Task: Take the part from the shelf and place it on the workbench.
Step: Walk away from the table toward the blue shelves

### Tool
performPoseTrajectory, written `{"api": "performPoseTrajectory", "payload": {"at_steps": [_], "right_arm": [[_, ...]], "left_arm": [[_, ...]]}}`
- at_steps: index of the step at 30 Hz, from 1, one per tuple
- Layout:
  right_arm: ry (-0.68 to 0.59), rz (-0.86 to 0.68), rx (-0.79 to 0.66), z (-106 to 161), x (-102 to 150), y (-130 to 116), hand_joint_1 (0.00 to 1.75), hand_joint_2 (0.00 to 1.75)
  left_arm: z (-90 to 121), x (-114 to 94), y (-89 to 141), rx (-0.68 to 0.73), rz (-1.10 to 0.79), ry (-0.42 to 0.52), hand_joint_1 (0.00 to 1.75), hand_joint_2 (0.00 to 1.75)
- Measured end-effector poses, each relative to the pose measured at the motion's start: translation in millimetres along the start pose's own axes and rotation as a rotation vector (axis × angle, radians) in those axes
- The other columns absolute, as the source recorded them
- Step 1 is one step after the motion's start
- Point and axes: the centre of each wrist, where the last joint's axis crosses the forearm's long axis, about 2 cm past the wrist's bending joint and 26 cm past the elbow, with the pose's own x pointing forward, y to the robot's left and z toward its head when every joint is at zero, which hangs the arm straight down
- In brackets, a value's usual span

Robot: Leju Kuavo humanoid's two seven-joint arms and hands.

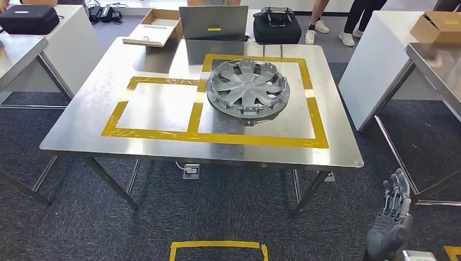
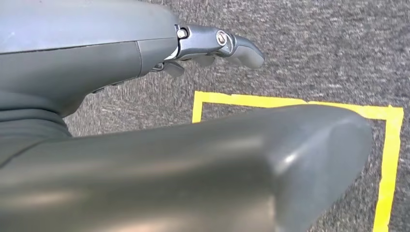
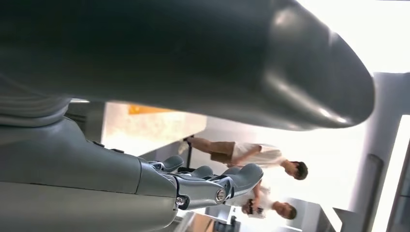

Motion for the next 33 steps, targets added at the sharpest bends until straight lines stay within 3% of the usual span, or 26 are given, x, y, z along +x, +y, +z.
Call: {"api": "performPoseTrajectory", "payload": {"at_steps": [21,33], "right_arm": [[0.423,-0.101,0.004,84,-58,11,0.00,0.00],[0.560,-0.118,-0.004,109,-76,17,0.00,0.00]], "left_arm": [[-2,2,5,0.047,-0.018,0.004,0.00,0.00],[-4,7,6,0.050,-0.028,-0.004,0.00,0.00]]}}
